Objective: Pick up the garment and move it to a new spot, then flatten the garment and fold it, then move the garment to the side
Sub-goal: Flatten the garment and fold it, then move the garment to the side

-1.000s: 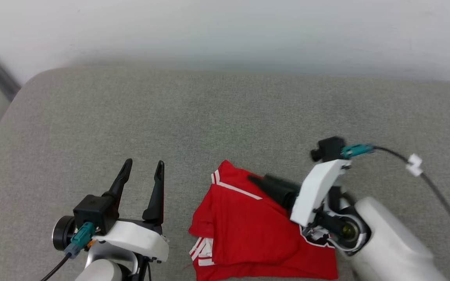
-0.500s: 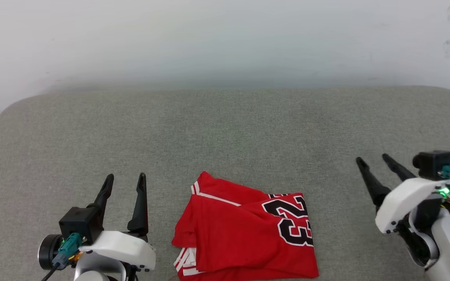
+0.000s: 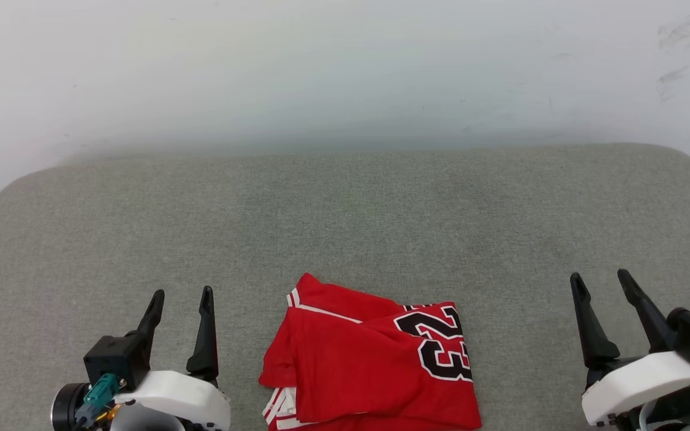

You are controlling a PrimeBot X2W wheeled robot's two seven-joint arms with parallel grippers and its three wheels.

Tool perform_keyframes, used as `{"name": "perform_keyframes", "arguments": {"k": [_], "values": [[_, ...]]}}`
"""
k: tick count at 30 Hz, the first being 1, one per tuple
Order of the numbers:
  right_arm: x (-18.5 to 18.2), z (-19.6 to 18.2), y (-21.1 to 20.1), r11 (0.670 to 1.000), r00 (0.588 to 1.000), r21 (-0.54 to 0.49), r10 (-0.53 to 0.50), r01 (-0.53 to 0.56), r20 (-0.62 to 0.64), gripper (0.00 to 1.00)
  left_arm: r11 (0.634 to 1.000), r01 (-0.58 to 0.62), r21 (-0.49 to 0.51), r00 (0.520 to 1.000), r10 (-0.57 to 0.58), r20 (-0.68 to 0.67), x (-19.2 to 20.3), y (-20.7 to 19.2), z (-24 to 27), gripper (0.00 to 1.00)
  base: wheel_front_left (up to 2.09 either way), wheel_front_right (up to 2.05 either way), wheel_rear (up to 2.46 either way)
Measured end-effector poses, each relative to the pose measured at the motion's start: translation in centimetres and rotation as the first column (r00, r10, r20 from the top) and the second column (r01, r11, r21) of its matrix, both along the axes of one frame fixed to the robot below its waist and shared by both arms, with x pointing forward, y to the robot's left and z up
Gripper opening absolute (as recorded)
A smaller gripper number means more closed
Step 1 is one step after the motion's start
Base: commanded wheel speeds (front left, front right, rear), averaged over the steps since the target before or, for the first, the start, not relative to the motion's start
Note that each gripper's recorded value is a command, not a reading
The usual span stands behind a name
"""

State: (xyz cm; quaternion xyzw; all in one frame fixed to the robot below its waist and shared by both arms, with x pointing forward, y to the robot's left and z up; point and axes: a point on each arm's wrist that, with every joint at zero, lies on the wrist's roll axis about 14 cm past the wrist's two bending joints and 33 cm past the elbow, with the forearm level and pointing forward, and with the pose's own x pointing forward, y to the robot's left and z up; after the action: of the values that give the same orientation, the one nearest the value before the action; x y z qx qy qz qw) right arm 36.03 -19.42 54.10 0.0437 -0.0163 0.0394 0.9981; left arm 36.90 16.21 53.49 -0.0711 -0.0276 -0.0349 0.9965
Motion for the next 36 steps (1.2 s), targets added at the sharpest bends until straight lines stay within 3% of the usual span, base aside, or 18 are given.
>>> {"name": "perform_keyframes", "arguments": {"k": [15,21,28,36], "values": [[-1.4,0.2,0.4,1.000,0.999,0.016,-0.017,0.017,-0.037,1.00,1.000,-0.021,-0.002,1.000,0.021,-0.008,0.2,0.5,-0.2,1.00,0.00,0.00,0.00],[-1.7,-2.8,-2.0,0.989,0.980,0.115,-0.069,0.092,-0.189,1.00,0.999,-0.031,-0.008,1.000,0.031,-0.005,0.2,0.7,-0.2,1.00,0.00,0.00,0.00],[-1.7,-8.2,-5.9,0.953,0.876,0.225,-0.074,0.203,-0.476,1.00,0.998,-0.059,-0.007,0.998,0.059,0.017,0.1,1.6,0.4,1.00,0.00,0.00,0.00],[-1.8,-14.7,-2.1,0.884,0.642,0.405,0.174,0.232,-0.747,1.00,0.997,-0.082,0.013,0.994,0.081,0.078,0.3,2.8,1.9,1.00,0.00,0.00,0.00]]}}
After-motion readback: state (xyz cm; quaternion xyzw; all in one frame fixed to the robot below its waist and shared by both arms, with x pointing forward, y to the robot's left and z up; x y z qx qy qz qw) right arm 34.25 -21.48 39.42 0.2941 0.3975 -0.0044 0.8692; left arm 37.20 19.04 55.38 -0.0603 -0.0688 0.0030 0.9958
